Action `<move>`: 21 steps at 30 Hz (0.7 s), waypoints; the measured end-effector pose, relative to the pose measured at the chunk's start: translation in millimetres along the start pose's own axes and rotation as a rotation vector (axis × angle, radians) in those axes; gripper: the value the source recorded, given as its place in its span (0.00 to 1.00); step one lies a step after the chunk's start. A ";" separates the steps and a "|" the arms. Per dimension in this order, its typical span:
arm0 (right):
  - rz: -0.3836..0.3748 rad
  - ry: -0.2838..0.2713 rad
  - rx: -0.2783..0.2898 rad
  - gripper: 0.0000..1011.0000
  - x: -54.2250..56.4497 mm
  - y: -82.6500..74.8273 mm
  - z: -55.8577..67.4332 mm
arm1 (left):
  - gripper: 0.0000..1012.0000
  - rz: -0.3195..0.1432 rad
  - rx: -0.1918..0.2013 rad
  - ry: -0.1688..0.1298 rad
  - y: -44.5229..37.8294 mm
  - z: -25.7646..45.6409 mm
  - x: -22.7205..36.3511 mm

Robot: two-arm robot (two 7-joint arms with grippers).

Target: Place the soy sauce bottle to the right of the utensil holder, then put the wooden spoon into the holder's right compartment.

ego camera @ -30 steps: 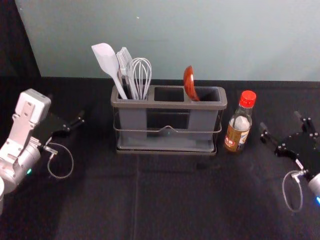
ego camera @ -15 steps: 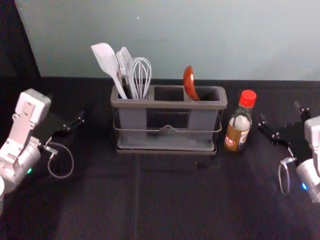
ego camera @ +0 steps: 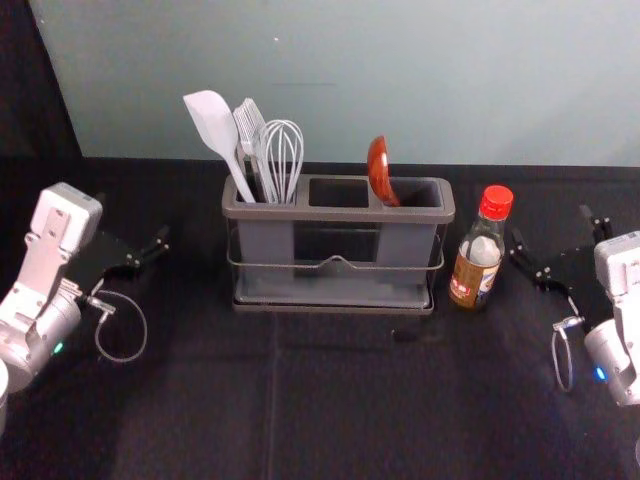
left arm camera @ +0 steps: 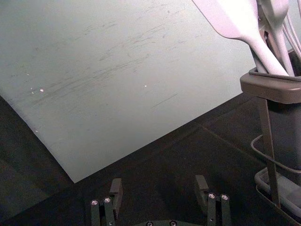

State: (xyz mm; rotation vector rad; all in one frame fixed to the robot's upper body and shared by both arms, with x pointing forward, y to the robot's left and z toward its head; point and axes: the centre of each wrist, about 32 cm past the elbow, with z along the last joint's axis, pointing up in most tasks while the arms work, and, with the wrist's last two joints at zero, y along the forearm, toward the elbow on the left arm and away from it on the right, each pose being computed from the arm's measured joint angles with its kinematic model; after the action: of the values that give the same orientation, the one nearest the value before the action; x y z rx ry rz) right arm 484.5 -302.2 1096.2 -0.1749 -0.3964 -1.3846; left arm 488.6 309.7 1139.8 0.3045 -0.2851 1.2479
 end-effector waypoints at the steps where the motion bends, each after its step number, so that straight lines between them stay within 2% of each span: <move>1: 0.000 0.000 0.000 0.99 0.1 -0.2 0.0 | 0.99 0.000 0.000 0.000 0.0 0.0 0.0; 21: -0.002 0.004 0.001 0.99 0.8 -1.3 0.5 | 0.99 0.000 0.000 0.000 0.0 0.0 0.0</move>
State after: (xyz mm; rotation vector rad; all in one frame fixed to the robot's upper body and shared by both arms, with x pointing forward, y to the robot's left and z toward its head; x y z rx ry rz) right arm 483.3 -303.0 1096.8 -0.1713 -0.3945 -1.3860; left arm 488.6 309.7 1139.8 0.3044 -0.2851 1.2479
